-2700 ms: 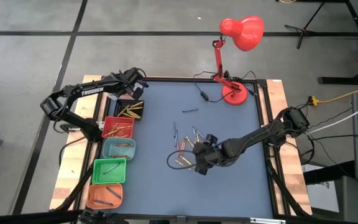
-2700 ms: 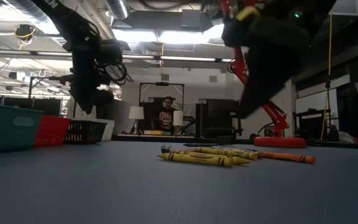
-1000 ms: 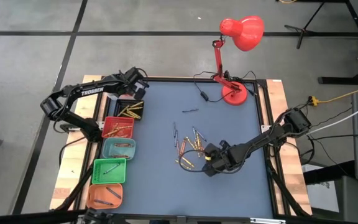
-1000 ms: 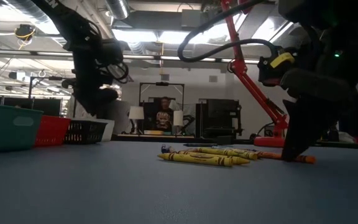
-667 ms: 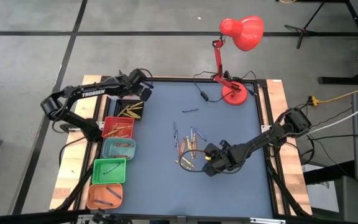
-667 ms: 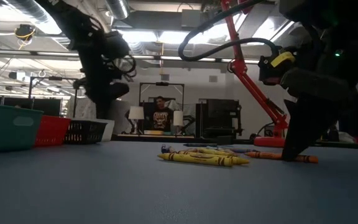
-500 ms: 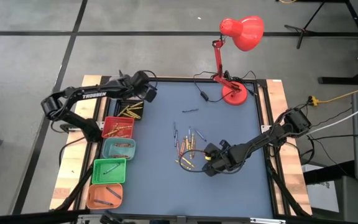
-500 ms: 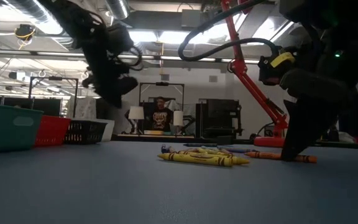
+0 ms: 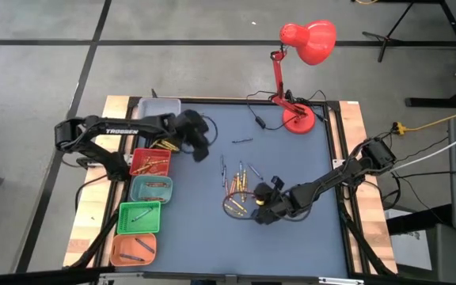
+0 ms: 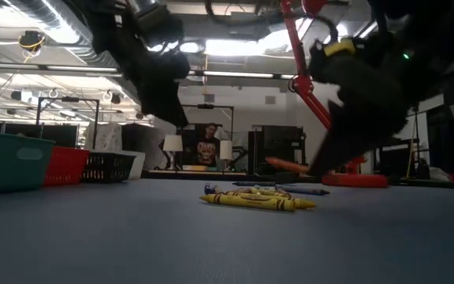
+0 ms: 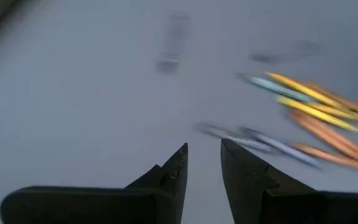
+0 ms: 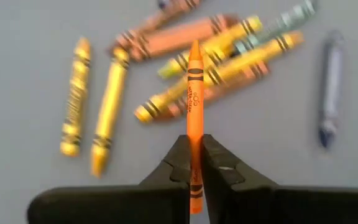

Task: Sort crayons
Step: Put the orange crayon into the transparent bin

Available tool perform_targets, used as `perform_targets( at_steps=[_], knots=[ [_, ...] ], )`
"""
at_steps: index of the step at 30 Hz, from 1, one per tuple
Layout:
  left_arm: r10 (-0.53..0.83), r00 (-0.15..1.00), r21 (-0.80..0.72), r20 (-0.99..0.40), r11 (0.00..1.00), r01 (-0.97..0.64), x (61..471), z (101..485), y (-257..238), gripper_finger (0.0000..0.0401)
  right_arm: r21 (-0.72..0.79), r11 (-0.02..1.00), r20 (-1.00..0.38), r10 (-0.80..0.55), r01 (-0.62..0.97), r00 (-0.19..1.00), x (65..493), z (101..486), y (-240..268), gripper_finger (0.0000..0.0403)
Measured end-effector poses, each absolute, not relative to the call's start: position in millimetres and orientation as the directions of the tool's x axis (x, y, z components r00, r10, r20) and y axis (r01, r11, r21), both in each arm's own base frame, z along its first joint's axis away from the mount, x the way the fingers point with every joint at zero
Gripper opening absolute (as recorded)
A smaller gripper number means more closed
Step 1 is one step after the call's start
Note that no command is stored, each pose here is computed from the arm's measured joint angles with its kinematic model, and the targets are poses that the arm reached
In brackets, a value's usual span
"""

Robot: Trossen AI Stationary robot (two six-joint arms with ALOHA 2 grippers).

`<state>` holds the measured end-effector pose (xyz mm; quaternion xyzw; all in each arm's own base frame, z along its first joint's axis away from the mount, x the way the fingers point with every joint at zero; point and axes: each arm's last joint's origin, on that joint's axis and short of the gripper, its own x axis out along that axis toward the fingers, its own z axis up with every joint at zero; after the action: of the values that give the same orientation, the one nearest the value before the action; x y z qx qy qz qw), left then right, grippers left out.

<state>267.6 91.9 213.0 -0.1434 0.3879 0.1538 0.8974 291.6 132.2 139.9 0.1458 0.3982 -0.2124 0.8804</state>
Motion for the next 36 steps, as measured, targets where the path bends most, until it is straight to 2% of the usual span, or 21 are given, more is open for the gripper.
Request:
perform_targets(
  at_steps=[4, 7, 12, 17, 20, 25, 36],
  knots=[
    [-0.052, 0.688, -0.226, -0.724, 0.96, -0.166, 275, 213, 63, 0.008, 0.104, 0.899, -0.682, -0.247, 0.425, 0.688, 301, 147, 136, 0.0011],
    [-0.157, 0.683, -0.265, -0.713, 0.963, -0.056, 279, 214, 42, 0.008, 0.109, 0.92, -0.607, -0.237, 0.375, 0.758, 309, 155, 139, 0.0013],
    [-0.234, 0.668, -0.263, -0.706, 0.963, 0.06, 283, 215, 9, 0.008, 0.097, 0.947, -0.443, -0.233, 0.305, 0.866, 321, 171, 144, 0.0012],
    [-0.304, 0.733, -0.244, -0.608, 0.951, 0.193, 292, 224, -21, 0.008, 0.073, 0.963, -0.303, -0.228, 0.261, 0.926, 330, 187, 144, 0.0013],
    [-0.32, 0.788, -0.213, -0.526, 0.947, 0.242, 297, 233, -33, 0.008, 0.067, 0.966, -0.264, -0.223, 0.248, 0.938, 333, 192, 141, 0.0013],
    [-0.273, 0.857, -0.153, -0.436, 0.961, 0.229, 301, 242, -45, 0.008, 0.089, 0.968, -0.243, -0.206, 0.233, 0.948, 335, 194, 140, 0.0014],
    [-0.247, 0.885, -0.133, -0.394, 0.968, 0.211, 303, 246, -47, 0.008, 0.091, 0.969, -0.243, -0.204, 0.231, 0.948, 335, 194, 141, 0.0014]
  ],
)
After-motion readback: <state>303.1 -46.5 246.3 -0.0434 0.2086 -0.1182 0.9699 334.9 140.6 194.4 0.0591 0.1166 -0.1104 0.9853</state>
